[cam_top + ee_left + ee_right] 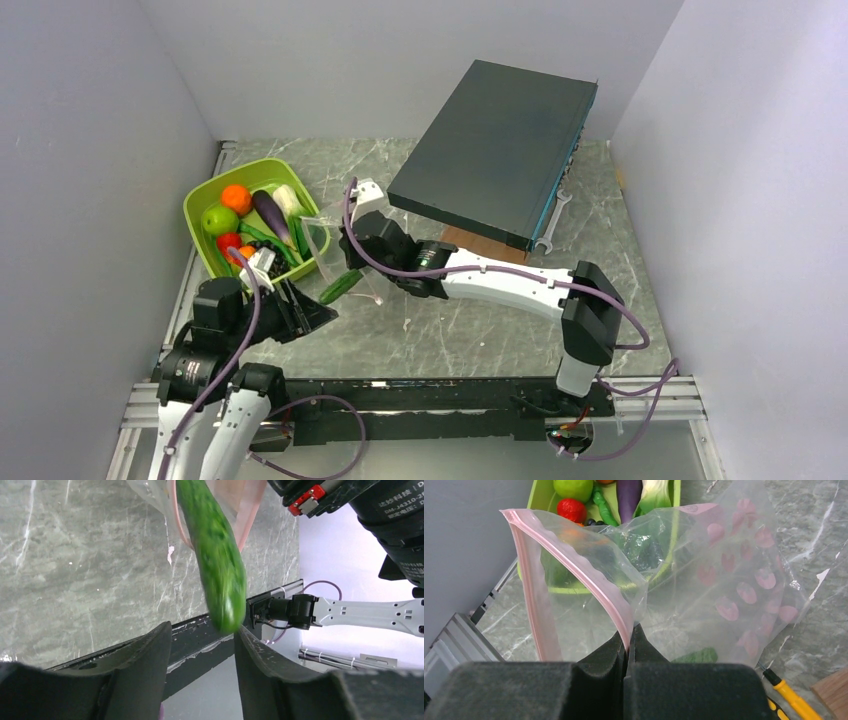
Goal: Place the food in the zip-top bag and seal the zipper
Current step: Place the fake vegetable in the zipper food storage bag, then adjust the zipper food storage bag at the center of the board.
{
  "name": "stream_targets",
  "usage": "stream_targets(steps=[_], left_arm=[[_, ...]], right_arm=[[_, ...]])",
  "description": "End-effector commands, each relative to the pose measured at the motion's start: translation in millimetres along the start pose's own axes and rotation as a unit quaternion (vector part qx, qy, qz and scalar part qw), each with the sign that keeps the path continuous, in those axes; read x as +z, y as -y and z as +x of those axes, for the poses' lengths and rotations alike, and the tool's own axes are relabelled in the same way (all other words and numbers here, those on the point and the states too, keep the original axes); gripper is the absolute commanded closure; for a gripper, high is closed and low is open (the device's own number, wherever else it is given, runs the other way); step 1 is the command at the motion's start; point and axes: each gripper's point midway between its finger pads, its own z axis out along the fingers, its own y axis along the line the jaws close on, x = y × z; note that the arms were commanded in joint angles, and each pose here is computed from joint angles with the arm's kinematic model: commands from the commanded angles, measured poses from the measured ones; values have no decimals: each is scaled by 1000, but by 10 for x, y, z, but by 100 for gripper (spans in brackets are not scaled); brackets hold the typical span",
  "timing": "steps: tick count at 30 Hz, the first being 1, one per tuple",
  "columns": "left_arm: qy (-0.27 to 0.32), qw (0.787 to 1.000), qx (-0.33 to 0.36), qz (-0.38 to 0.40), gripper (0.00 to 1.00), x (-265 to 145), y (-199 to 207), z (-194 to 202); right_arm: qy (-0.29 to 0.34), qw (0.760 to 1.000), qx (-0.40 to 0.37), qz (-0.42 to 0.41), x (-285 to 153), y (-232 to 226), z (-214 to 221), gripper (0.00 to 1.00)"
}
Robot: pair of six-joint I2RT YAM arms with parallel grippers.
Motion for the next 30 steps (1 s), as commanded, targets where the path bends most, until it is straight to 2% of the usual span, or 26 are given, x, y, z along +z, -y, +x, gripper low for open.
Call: stream_targets(steps=[1, 4, 7, 9, 11, 13, 15, 19, 23, 25, 27, 30], left_arm=[[9, 999, 19, 33, 49, -1, 138, -68], [-1, 998, 31, 54, 56, 56, 212, -107], [-28, 995, 32, 90, 55, 130, 321, -103], [-23, 996, 39, 79, 54, 117, 311, -141], [0, 997, 52, 53, 48, 26, 291, -196], [28, 997, 56, 34, 36, -27, 256, -260], [51, 997, 44, 23, 31, -36, 227, -324], [76, 996, 30, 24, 34, 10, 288, -496], [121, 991, 35, -35, 28, 5, 156, -750], [124, 990, 41, -54, 28, 79, 82, -837], [114, 990, 46, -71, 30, 160, 45, -916], [100, 992, 62, -36, 38, 285, 270, -1097]], right_arm=[[24, 999, 14, -23, -43, -148, -218, 100], [23, 999, 9, -25, -45, -171, -216, 100], [22, 999, 6, -23, -35, -167, -194, 100], [19, 999, 6, -27, -35, -183, -174, 100], [20, 999, 11, -43, -55, -210, -192, 100], [24, 998, 16, -53, -96, -222, -200, 100], [36, 997, 23, -61, -123, -255, -271, 100], [43, 996, 38, -61, -205, -267, -367, 100], [54, 995, 45, -72, -368, -275, -454, 100], [60, 994, 46, -78, -440, -277, -486, 100], [71, 993, 42, -85, -507, -264, -527, 100], [70, 994, 30, -80, -530, -201, -495, 100]])
